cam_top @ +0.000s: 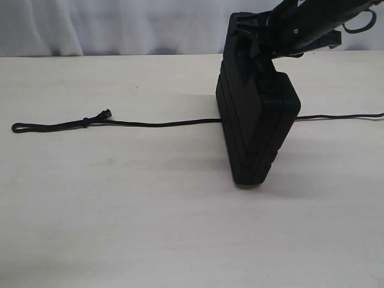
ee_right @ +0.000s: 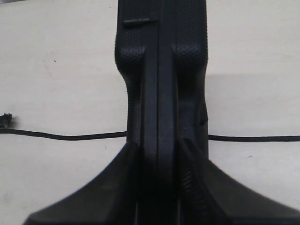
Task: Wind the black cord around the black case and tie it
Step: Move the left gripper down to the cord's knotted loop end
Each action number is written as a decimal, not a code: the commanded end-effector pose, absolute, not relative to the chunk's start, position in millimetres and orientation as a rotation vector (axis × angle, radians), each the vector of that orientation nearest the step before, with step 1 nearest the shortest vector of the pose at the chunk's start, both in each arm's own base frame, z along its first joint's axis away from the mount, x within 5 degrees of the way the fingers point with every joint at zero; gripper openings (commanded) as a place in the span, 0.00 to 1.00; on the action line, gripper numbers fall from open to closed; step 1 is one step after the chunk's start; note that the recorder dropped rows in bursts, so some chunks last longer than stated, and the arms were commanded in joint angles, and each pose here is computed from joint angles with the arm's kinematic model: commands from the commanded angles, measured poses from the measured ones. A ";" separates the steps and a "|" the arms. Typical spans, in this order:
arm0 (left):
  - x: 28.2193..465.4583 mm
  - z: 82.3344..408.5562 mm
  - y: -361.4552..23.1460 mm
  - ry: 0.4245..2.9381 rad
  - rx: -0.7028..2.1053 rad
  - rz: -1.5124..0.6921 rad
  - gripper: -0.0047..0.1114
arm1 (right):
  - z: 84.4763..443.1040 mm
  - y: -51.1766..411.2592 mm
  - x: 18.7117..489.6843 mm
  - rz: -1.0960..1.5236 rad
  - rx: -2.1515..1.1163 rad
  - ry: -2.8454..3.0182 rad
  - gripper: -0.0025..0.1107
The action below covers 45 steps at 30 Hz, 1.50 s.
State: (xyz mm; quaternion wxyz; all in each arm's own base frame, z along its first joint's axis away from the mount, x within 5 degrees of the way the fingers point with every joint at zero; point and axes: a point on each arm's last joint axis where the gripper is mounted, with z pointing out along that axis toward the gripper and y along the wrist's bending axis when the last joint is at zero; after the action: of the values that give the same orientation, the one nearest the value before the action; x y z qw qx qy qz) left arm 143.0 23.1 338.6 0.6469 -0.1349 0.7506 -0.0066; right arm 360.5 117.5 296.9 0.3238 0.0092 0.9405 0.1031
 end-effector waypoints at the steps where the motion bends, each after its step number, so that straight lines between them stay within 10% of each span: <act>1: 199.1 308.7 13.3 2.031 -0.131 0.030 0.04 | 303.3 118.4 362.8 0.295 0.033 2.421 0.06; 9: 284.4 258.5 -27.7 2.570 0.439 0.033 0.04 | 303.4 118.4 362.9 0.296 0.033 2.419 0.06; 16: 331.2 209.9 -46.8 2.568 0.929 -0.101 0.14 | 303.4 118.4 362.9 0.296 0.033 2.419 0.06; 22: 354.6 179.0 -47.7 2.595 0.831 -0.099 0.47 | 303.4 118.4 362.9 0.296 0.033 2.419 0.06; 28: 389.5 168.5 -57.2 2.876 0.776 -0.298 0.47 | 303.4 118.4 362.9 0.296 0.033 2.419 0.06; 45: 396.7 131.8 -60.5 2.230 1.791 -0.064 0.47 | 303.4 118.4 362.9 0.296 0.033 2.419 0.06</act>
State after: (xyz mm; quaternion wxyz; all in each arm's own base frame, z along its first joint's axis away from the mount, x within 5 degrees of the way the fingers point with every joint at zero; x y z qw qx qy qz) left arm 401.6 -59.2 138.7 0.1410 0.5707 0.8085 -0.0269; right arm 360.5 117.5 296.9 0.3238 0.0092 0.9405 0.1031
